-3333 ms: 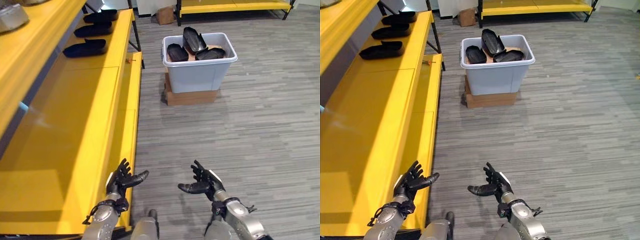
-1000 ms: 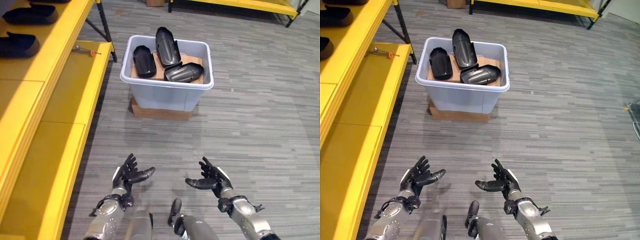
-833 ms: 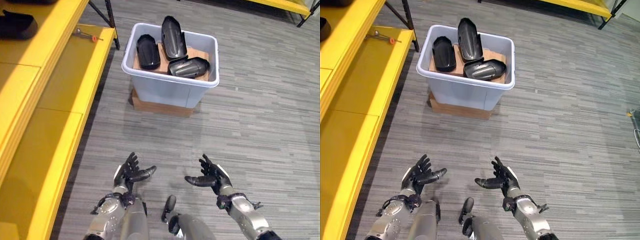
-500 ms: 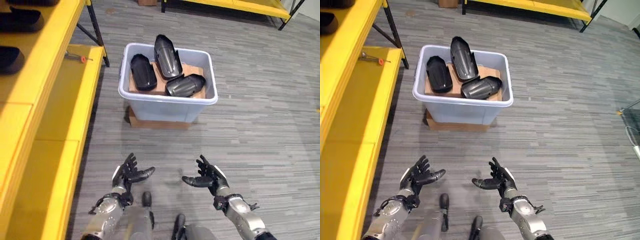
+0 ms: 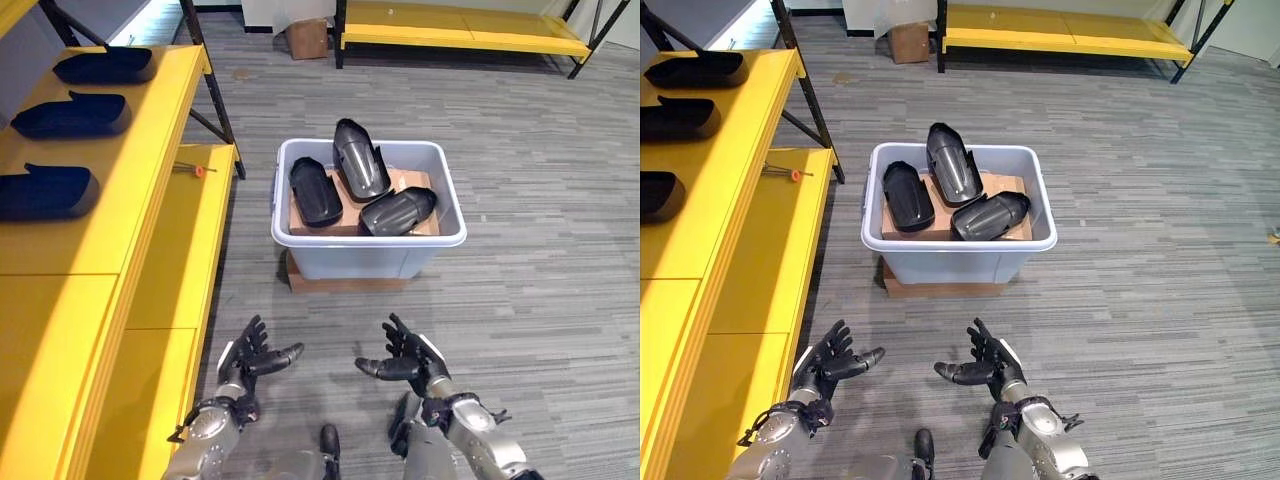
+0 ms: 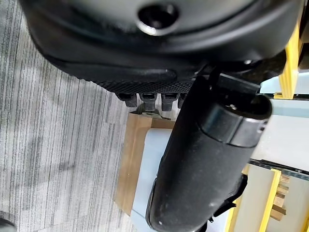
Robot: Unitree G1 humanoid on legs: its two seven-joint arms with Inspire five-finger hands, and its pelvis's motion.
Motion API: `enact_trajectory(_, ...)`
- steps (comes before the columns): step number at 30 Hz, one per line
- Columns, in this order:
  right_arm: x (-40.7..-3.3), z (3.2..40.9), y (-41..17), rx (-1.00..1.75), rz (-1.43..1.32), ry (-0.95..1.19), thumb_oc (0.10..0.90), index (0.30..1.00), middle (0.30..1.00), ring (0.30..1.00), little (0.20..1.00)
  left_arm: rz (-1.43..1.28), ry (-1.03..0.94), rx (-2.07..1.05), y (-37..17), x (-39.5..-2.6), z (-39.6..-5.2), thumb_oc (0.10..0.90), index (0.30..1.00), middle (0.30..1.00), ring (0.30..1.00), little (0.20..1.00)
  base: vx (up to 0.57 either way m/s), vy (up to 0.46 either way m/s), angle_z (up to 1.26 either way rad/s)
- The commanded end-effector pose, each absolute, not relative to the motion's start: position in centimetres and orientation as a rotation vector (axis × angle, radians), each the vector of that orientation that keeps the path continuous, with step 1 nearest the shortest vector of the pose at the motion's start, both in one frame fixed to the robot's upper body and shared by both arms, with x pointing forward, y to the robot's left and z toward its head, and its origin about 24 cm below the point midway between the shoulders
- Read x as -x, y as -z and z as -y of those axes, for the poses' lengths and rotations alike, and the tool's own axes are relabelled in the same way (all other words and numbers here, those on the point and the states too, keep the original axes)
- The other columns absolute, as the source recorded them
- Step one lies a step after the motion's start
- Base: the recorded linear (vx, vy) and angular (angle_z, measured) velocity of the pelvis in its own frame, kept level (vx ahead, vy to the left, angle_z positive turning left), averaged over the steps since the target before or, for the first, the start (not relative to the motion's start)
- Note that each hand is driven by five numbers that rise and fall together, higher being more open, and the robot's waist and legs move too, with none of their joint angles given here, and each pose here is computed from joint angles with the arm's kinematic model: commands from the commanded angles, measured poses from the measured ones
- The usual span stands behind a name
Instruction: Move parts from the plastic box to the shelf.
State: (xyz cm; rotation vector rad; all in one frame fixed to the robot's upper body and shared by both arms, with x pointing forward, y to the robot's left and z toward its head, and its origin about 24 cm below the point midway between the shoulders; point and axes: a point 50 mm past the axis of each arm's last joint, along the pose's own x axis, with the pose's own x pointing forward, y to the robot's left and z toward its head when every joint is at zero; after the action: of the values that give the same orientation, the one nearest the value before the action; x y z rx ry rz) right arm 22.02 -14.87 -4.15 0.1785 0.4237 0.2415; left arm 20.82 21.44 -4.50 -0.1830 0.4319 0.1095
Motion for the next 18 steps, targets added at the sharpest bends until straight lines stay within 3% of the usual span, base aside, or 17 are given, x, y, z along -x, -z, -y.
enact_trajectory(1, -23.4, 14.8, 1.6, -0.171, -0.271, -0.285, 0.9, 1.0, 1.0, 1.0, 1.0, -0.256, -0.028, 0.206, 1.6, -22.5, -20.3, 0.9, 1.0, 1.0, 1.0, 1.0, 0.17, -0.093, 0.02)
enact_trajectory(18, -23.4, 16.1, 1.4, -0.162, -0.265, -0.246, 0.9, 1.0, 1.0, 1.0, 1.0, -0.267, -0.051, 0.263, 1.9, -22.3, -20.1, 0.9, 1.0, 1.0, 1.0, 1.0, 0.16, -0.149, -0.1)
